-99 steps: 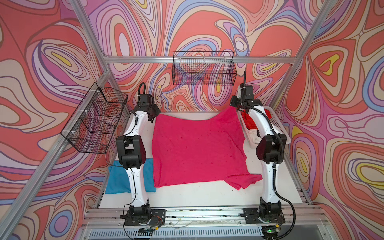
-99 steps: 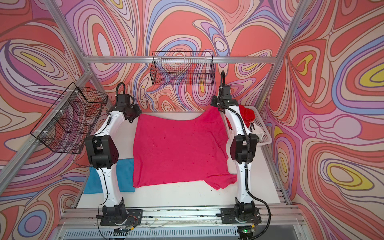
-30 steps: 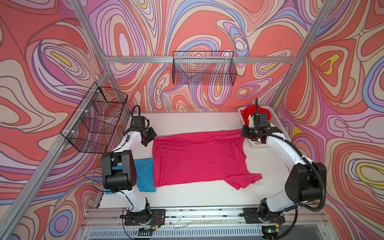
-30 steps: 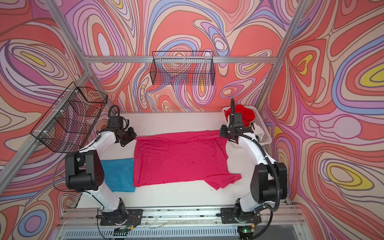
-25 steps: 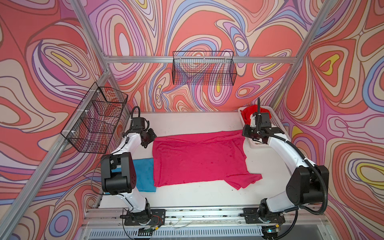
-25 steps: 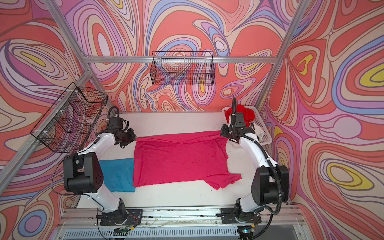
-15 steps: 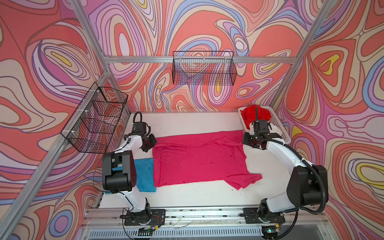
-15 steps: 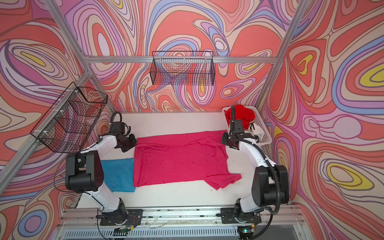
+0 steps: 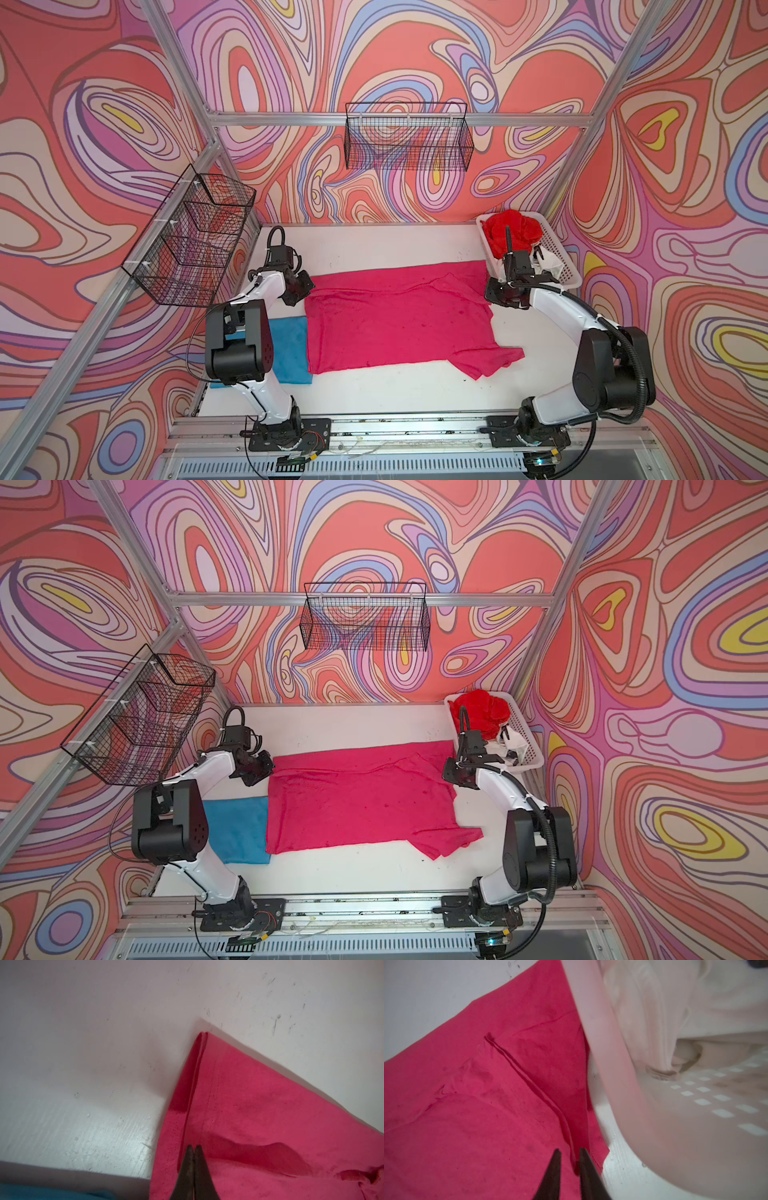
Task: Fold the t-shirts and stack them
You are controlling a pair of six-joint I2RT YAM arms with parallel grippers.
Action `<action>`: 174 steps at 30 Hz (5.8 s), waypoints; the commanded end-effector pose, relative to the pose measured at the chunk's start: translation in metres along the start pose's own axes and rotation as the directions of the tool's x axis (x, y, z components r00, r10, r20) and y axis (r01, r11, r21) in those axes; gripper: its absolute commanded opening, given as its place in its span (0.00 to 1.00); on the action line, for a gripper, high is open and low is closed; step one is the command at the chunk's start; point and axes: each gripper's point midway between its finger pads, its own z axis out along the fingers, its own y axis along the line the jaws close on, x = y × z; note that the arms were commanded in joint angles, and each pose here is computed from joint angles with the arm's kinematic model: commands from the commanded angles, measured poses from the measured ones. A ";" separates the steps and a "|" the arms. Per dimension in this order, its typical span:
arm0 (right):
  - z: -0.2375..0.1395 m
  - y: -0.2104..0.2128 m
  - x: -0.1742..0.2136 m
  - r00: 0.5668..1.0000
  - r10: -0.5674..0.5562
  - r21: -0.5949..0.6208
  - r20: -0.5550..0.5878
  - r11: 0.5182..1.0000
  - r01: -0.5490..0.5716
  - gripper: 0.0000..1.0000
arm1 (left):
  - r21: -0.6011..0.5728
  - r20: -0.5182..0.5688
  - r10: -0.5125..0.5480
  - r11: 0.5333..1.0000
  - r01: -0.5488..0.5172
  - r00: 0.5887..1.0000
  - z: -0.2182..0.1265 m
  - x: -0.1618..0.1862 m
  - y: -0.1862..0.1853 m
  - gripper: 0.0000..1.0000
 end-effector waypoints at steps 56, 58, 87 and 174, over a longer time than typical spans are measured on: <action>0.093 0.080 -0.069 0.998 -0.057 -0.120 -0.027 0.991 0.054 0.42 | -0.265 -0.228 -0.135 0.962 0.072 0.964 0.058 0.035 0.039 0.14; 0.094 0.079 -0.071 0.998 -0.059 -0.106 -0.027 0.993 0.056 0.42 | -0.270 -0.212 -0.140 0.959 0.080 0.967 0.053 0.032 0.042 0.15; 0.126 0.051 -0.100 0.999 -0.019 0.055 0.042 0.998 0.017 0.10 | -0.299 -0.183 -0.174 0.948 0.114 0.968 0.037 0.033 0.067 0.10; 0.119 0.039 -0.030 0.985 -0.100 0.099 -0.141 0.988 0.114 0.18 | -0.277 -0.217 -0.170 0.955 0.106 0.961 0.038 0.046 0.072 0.08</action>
